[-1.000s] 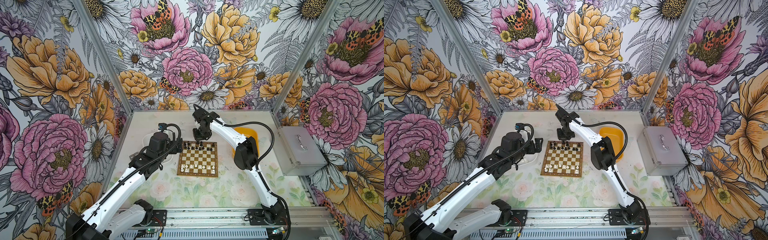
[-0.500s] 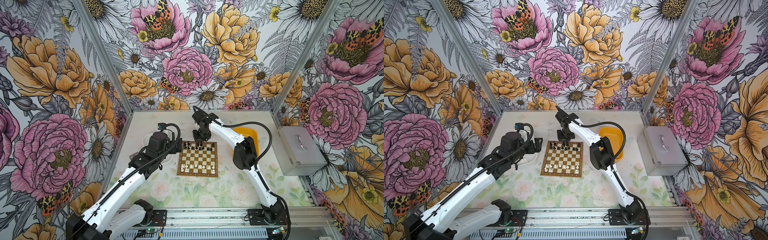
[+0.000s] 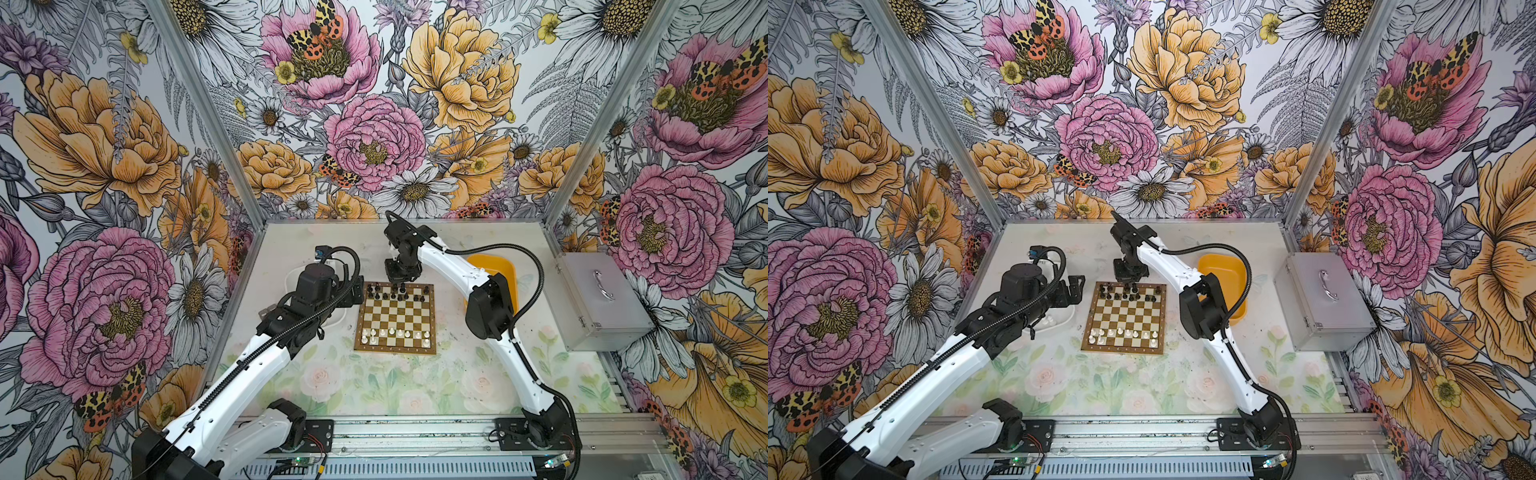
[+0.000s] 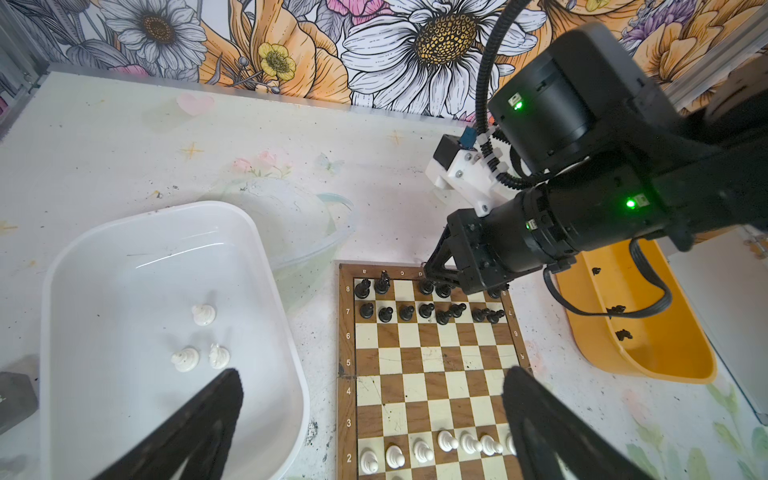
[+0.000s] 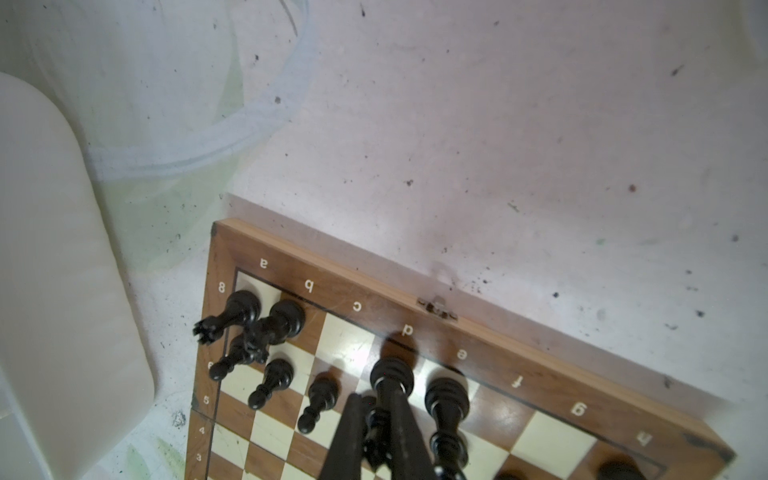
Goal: Set up the chess pieces on the board
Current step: 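Lower the black piece onto its square in the black back row with the right gripper, then release the piece and move the right gripper back into the yellow tub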
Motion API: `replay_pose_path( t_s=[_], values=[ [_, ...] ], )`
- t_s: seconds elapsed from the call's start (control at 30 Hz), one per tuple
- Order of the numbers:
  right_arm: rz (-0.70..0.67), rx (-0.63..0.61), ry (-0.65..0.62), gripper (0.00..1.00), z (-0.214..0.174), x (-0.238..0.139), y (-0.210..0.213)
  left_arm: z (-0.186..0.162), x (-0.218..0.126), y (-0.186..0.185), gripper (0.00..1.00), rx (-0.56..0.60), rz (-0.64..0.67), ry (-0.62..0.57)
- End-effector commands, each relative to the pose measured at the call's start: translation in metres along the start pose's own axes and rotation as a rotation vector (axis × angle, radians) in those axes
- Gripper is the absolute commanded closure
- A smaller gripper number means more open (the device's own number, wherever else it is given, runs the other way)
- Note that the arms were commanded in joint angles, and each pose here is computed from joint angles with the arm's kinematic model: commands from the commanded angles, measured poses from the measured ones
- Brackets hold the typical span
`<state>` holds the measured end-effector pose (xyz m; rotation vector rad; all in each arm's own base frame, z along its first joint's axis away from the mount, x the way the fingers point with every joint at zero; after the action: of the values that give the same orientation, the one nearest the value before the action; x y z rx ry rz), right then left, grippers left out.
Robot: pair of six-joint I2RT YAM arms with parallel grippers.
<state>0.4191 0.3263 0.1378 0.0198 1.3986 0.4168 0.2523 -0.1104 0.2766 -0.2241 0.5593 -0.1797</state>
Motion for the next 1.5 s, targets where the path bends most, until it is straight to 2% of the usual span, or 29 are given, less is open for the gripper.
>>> replay_pose_path(
  t_s=[0.0,0.2,0.43,0.93,1.07,1.2,1.33,1.47],
  values=[
    [0.010,-0.015,0.008,0.90,0.000,0.008,0.005,0.006,-0.007,-0.001,0.01,0.002,-0.023,-0.022],
    [0.006,-0.022,0.010,0.88,0.000,0.009,0.005,0.007,-0.007,-0.001,0.01,-0.003,-0.023,-0.023],
    [0.001,-0.037,-0.005,0.72,0.001,0.004,0.005,0.007,-0.008,-0.002,0.01,-0.005,-0.025,-0.025],
    [0.038,-0.064,-0.090,0.68,0.017,-0.021,0.014,0.016,-0.008,-0.004,0.01,0.001,-0.022,-0.043],
    [0.030,-0.059,-0.147,0.66,0.024,-0.041,0.012,0.019,-0.006,-0.005,0.01,0.005,-0.024,-0.047],
    [-0.019,-0.034,-0.229,0.62,0.033,-0.077,-0.005,0.024,0.000,-0.013,0.01,0.007,-0.056,-0.047],
    [-0.092,0.040,-0.296,0.62,0.037,-0.120,-0.045,0.034,0.016,-0.033,0.01,0.032,-0.119,-0.045],
    [-0.202,0.126,-0.313,0.67,0.024,-0.153,-0.098,0.042,0.037,-0.071,0.01,0.099,-0.201,-0.021]
  ],
)
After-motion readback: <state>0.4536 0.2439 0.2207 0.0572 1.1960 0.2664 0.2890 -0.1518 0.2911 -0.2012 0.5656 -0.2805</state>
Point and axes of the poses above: each gripper's point midway between its finger pads, its own x axis out along the fingers, its own y axis along the line the jaws close on, z = x × y, the point moved 7 cm from there along -x, back along the fingers, and after that the axes turned 1 degree about -x, right-handed, at the moved point
